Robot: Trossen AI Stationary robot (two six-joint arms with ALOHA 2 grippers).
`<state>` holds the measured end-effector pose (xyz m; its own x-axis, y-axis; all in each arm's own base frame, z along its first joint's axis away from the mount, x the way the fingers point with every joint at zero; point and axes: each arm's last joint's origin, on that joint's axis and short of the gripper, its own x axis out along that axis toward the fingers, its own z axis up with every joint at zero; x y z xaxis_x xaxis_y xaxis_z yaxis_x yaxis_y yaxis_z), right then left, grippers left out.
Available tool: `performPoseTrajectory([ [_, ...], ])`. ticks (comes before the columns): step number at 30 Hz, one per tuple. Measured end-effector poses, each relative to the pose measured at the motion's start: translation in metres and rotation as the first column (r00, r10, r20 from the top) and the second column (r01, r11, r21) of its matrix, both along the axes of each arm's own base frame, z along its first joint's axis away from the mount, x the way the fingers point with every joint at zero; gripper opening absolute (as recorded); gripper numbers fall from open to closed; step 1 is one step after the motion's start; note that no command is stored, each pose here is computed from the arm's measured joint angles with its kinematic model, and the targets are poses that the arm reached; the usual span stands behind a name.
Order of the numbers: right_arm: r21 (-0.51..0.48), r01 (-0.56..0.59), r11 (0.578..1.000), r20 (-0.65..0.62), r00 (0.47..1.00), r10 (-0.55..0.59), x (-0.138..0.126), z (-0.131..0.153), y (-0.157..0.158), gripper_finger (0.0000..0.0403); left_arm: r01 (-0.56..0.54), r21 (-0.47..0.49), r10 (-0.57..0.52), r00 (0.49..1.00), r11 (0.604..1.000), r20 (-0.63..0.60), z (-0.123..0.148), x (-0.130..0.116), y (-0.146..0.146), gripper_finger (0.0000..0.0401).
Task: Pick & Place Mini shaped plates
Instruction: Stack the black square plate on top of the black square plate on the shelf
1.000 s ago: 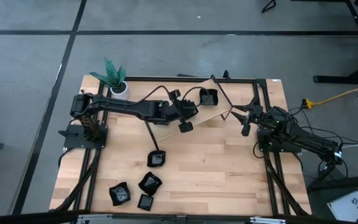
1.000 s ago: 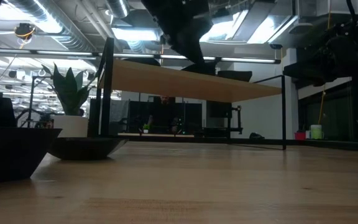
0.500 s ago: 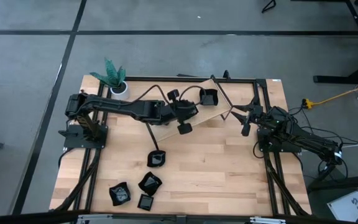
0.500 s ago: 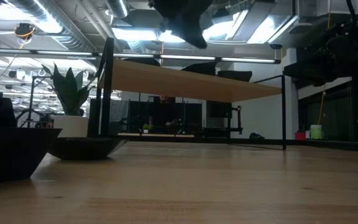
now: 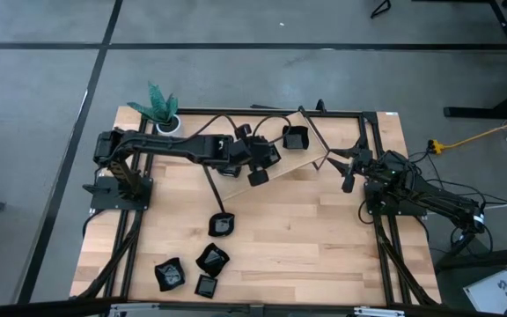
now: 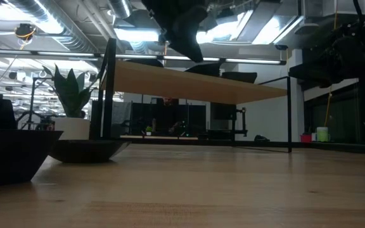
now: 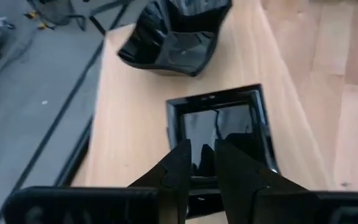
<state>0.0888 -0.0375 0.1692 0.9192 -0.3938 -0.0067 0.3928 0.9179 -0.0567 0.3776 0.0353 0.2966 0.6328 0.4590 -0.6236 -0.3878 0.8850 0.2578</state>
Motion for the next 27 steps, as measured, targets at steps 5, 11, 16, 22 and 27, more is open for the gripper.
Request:
performPoseTrajectory([
  [5, 0.000, 0.000, 1.000, 0.000, 1.000, 0.000, 0.000, 0.000, 0.000, 0.0154, 0.020, -0.040, -0.020, 1.000, 0.999, -0.011, -0.007, 0.003, 0.003, 0.0065],
  [11, 0.000, 0.000, 1.000, 0.000, 1.000, 0.000, 0.000, 0.000, 0.000, 0.0154, 0.017, -0.046, -0.020, 0.998, 0.999, -0.055, -0.014, 0.004, 0.004, 0.0065],
  [16, 0.000, 0.000, 1.000, 0.000, 1.000, 0.000, 0.000, 0.000, 0.000, 0.0154, 0.008, -0.064, -0.012, 0.998, 0.998, -0.067, -0.015, 0.002, 0.004, 0.0065],
  [22, 0.000, 0.000, 1.000, 0.000, 1.000, 0.000, 0.000, 0.000, 0.000, 0.0154, 0.017, -0.064, -0.021, 0.998, 0.998, -0.065, -0.015, 0.003, 0.000, 0.0065],
  [27, 0.000, 0.000, 1.000, 0.000, 1.000, 0.000, 0.000, 0.000, 0.000, 0.0154, 0.017, -0.066, -0.022, 0.997, 0.998, -0.075, -0.014, 0.001, 0.000, 0.0065],
])
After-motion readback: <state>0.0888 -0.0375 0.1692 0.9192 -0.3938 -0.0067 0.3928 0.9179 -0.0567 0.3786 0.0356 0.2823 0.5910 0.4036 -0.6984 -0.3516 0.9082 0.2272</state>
